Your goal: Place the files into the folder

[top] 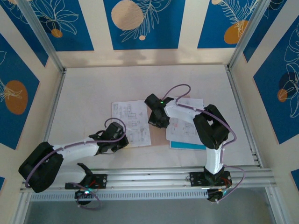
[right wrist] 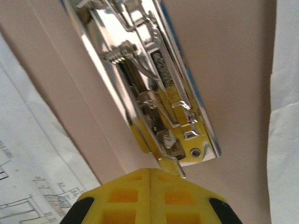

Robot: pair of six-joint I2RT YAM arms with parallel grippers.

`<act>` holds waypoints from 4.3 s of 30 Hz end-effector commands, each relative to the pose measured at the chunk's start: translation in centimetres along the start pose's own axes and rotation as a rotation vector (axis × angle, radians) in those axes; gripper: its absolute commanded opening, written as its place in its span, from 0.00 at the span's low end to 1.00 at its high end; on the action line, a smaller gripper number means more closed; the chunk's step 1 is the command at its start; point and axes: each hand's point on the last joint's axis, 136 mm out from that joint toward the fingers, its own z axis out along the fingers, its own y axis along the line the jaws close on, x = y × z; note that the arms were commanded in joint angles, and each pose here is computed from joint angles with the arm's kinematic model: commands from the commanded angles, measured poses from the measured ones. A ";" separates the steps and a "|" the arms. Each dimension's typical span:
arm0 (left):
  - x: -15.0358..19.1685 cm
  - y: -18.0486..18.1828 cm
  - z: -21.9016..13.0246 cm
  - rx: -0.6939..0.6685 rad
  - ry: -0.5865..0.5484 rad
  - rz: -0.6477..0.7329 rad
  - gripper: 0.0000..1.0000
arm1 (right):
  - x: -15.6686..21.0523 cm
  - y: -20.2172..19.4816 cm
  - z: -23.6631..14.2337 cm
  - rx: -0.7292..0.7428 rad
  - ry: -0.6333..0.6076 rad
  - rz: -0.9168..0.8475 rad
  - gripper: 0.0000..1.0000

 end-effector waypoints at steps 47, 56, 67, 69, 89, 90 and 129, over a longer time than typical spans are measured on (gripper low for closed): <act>2.7 8.6 -0.8 -0.276 0.051 -0.068 0.00 | -0.4 -8.8 5.4 0.155 0.093 -0.100 0.00; 2.6 8.7 -0.8 -0.276 0.050 -0.073 0.00 | -1.5 -4.1 0.4 -0.012 -0.009 -0.202 0.00; 2.6 8.5 -0.7 -0.267 0.052 -0.066 0.00 | -1.6 -0.3 -6.2 -0.189 -0.095 -0.183 0.20; 2.6 8.5 -0.7 -0.268 0.054 -0.064 0.00 | -1.4 -0.2 -6.4 -0.219 -0.095 -0.158 0.31; 2.5 8.4 -0.9 -0.258 0.057 -0.053 0.00 | -0.8 4.4 -3.8 -0.462 0.082 0.305 0.66; 2.5 8.3 -0.9 -0.257 0.057 -0.051 0.00 | -1.2 4.8 -3.8 -0.468 0.082 0.313 0.65; -1.0 9.0 -3.5 -0.276 0.031 -0.032 0.00 | -7.1 -1.2 -9.3 -0.406 -0.031 0.246 0.54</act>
